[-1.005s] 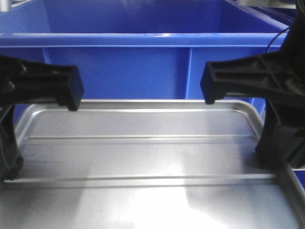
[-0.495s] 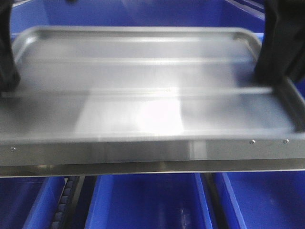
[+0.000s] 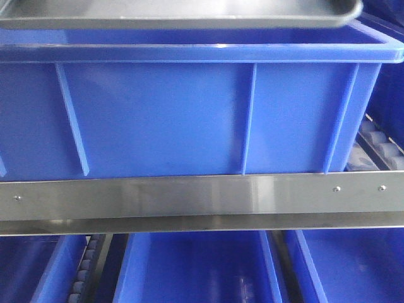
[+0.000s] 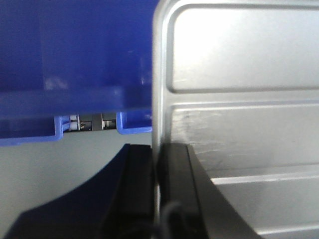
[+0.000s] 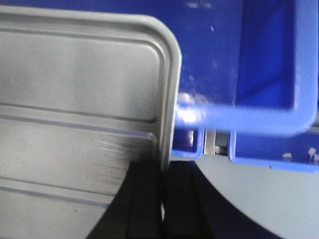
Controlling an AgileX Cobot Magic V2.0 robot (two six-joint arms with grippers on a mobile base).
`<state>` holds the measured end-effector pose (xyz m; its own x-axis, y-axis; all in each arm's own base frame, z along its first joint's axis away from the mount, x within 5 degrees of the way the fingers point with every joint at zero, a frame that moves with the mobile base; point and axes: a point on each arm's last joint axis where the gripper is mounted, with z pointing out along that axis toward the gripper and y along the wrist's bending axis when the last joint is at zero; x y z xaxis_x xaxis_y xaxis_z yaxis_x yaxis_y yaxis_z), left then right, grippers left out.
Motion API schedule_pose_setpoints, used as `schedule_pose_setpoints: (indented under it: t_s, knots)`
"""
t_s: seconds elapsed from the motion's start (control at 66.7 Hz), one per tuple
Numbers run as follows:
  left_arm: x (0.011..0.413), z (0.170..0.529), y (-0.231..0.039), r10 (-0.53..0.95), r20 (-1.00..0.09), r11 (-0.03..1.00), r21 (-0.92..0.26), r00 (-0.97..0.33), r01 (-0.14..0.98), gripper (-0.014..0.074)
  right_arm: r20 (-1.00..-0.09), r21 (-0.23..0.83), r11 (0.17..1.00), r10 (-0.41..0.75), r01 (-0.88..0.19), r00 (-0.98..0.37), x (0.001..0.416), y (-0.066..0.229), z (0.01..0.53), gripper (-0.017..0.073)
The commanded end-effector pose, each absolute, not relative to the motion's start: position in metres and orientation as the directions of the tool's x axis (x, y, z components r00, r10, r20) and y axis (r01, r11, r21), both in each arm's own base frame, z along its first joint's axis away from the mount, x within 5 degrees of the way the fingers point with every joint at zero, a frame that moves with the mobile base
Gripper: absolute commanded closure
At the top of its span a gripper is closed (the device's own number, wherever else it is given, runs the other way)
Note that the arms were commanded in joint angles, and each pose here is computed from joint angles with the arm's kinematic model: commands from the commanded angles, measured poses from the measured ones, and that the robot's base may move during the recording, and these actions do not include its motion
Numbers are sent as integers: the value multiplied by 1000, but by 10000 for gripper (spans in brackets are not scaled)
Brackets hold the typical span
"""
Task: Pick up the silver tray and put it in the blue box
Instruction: 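Raise the tray with both grippers and move it over the blue bin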
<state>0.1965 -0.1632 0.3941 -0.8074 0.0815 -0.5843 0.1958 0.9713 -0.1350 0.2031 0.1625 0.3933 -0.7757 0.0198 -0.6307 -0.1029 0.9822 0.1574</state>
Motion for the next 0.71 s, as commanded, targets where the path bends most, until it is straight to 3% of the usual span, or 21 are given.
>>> schedule_pose_setpoints:
  t_s: [0.0, 0.375, 0.69]
  knots:
    - [209, 426, -174, 10, -696, 887, -326, -718, 328, 601, -728, 315, 916, 65, -249, -683, 218, 180, 427, 499]
    - [282, 440, -164, -2, -744, 884, -314, -669, 346, 601, -742, 330, 911, 89, -247, -664, 291, 187, 440, 499]
    - [320, 420, -175, 11, -732, 898, -293, -681, 330, 601, -755, 325, 920, 113, -218, -646, 333, 191, 420, 499]
